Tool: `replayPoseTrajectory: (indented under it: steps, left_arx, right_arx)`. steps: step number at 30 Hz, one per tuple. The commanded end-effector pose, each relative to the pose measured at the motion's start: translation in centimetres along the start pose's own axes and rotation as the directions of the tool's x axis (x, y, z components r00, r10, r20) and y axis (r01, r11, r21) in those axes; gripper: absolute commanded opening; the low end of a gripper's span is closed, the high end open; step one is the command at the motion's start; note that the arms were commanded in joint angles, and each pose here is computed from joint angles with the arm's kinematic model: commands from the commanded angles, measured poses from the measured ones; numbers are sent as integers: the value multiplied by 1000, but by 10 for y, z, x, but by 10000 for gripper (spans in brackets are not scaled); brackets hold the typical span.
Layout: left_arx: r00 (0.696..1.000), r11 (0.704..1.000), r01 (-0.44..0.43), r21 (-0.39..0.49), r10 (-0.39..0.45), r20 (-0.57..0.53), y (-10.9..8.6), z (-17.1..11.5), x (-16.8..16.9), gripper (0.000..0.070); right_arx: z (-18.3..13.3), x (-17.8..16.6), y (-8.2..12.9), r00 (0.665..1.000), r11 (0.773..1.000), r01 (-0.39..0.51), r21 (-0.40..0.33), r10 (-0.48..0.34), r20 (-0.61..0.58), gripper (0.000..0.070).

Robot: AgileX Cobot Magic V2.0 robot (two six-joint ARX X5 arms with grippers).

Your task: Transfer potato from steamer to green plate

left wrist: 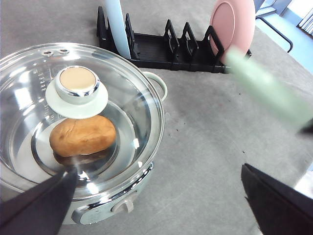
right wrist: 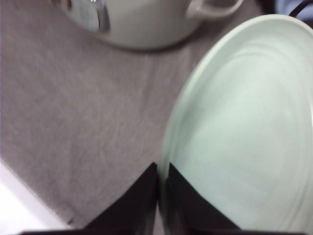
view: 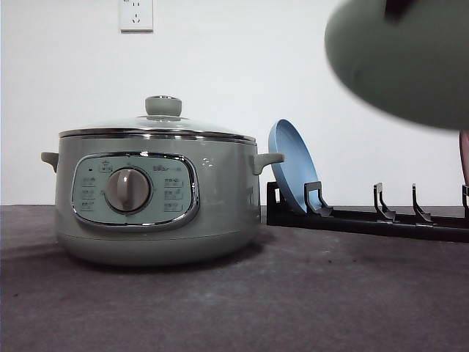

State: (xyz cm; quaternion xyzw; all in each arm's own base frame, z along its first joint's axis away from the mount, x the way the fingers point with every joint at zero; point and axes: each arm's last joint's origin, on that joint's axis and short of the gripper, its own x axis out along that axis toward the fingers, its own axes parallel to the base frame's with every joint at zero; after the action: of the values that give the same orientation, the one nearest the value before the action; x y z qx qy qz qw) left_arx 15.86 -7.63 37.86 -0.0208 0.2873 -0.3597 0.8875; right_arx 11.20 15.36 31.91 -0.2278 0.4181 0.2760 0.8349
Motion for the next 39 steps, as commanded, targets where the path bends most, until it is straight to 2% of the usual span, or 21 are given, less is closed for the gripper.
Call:
replayPoseTrajectory:
  steps: [1,8,16,21,28,30,36,39]
  left_arx:
    - [1000,1000,11,16,-11,16,-2,5,-1,700]
    - [1000,1000,11,15,-11,14,-2,5,-1,700]
    - [1000,1000,11,15,-11,13,-2,5,-1,700]
    - [1000,1000,10,14,-11,11,-2,5,-1,700]
    - [1000,1000,10,13,-10,7,-2,4,-1,700]
    - [1000,1000,10,12,-10,5,-2,4,-1,700]
    - [1000,1000,10,12,-10,-2,-2,3,-1,700]
    - [1000,1000,10,12,-10,-2,-2,3,-1,700]
  right_arx:
    - [0,10,8,1000,999,13,45,-13,-12,4]
    - [-19,61,34,992,998,56,10,-55,-113,4]
    - [-26,111,52,983,997,71,-5,-71,-172,4]
    - [-25,133,61,978,997,76,-16,-78,-191,4]
    - [-31,150,74,966,995,75,-69,-90,-242,14]
    - [-32,150,77,968,995,68,-77,-84,-236,61]
    - [-31,146,80,969,996,49,-71,-65,-238,298]
    - [-28,139,79,970,999,3,-49,-15,-244,370]
